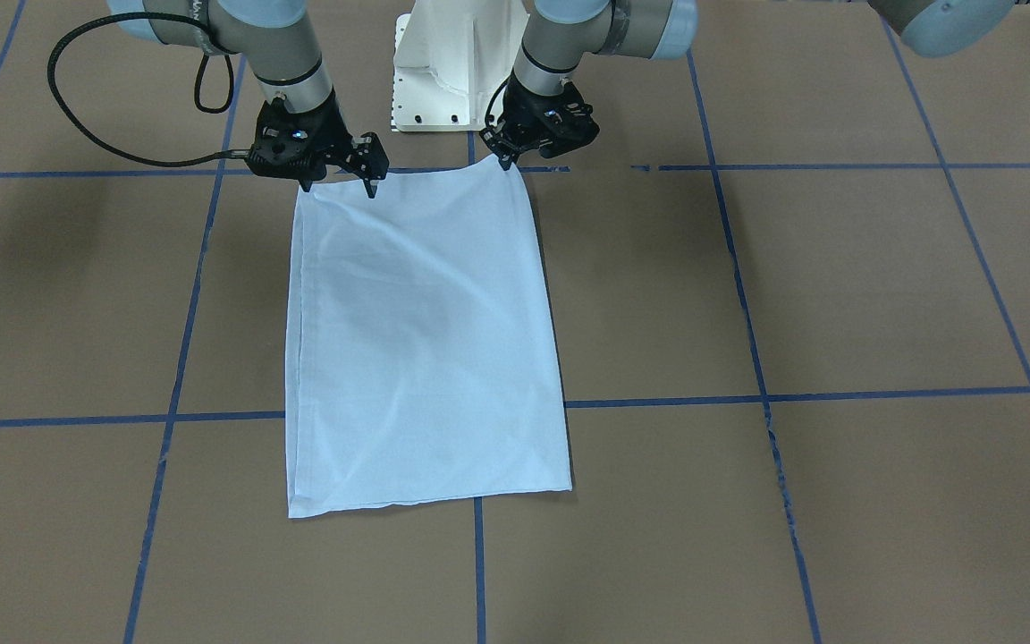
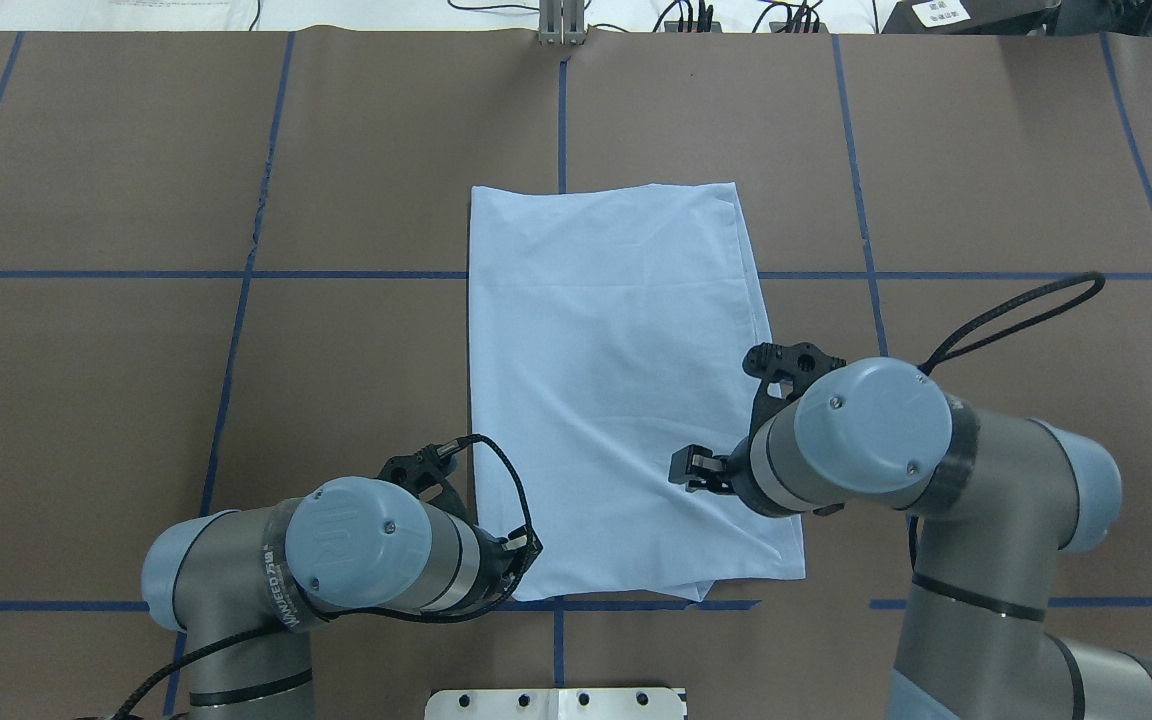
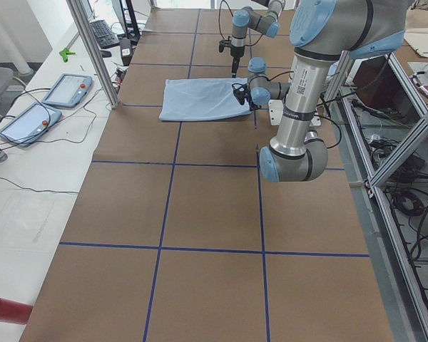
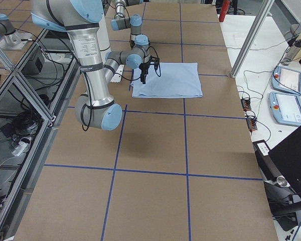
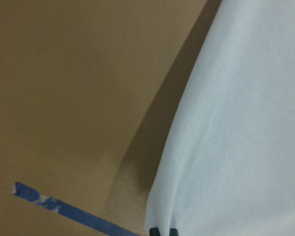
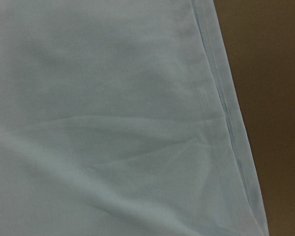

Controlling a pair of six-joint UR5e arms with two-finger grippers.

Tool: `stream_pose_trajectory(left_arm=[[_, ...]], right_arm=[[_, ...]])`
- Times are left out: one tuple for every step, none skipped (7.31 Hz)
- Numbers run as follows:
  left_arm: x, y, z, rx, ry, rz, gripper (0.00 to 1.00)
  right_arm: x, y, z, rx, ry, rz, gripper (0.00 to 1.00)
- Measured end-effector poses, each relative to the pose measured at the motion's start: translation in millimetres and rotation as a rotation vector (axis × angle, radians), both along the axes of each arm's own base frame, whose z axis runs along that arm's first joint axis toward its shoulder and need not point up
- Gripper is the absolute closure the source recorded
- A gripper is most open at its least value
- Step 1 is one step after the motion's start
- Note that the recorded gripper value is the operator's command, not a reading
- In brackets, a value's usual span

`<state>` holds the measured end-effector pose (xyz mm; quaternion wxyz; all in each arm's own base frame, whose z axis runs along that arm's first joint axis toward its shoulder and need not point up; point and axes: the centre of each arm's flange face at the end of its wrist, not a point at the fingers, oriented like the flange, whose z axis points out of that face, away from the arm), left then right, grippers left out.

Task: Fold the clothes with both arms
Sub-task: 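Move the right gripper down to the shirt's other near corner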

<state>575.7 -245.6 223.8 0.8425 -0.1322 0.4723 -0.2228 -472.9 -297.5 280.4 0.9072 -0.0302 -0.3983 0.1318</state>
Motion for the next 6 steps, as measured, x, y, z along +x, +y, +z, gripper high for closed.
stream_pose_trajectory(left_arm=[[1, 0, 0, 0.000, 0.000, 0.001, 1.00], [2, 0, 1, 0.000, 0.000, 0.001, 1.00], [2, 0, 1, 0.000, 0.001, 0.001, 1.00], [2, 0, 0, 0.001, 0.003, 0.001, 1.00], [3, 0, -1, 0.001, 0.004, 0.000, 1.00], [2, 0, -3, 0.002, 0.007, 0.000, 1.00]], right_arm=[[-16, 23, 2, -0.052, 0.009, 0.063, 0.00], [-31, 45, 3, -0.073, 0.016, 0.104, 0.00], [-41, 60, 7, -0.086, 0.025, 0.124, 0.00], [-50, 66, 13, -0.102, 0.039, 0.143, 0.00], [-57, 68, 19, -0.115, 0.052, 0.161, 0.00], [-60, 68, 22, -0.119, 0.061, 0.176, 0.00]])
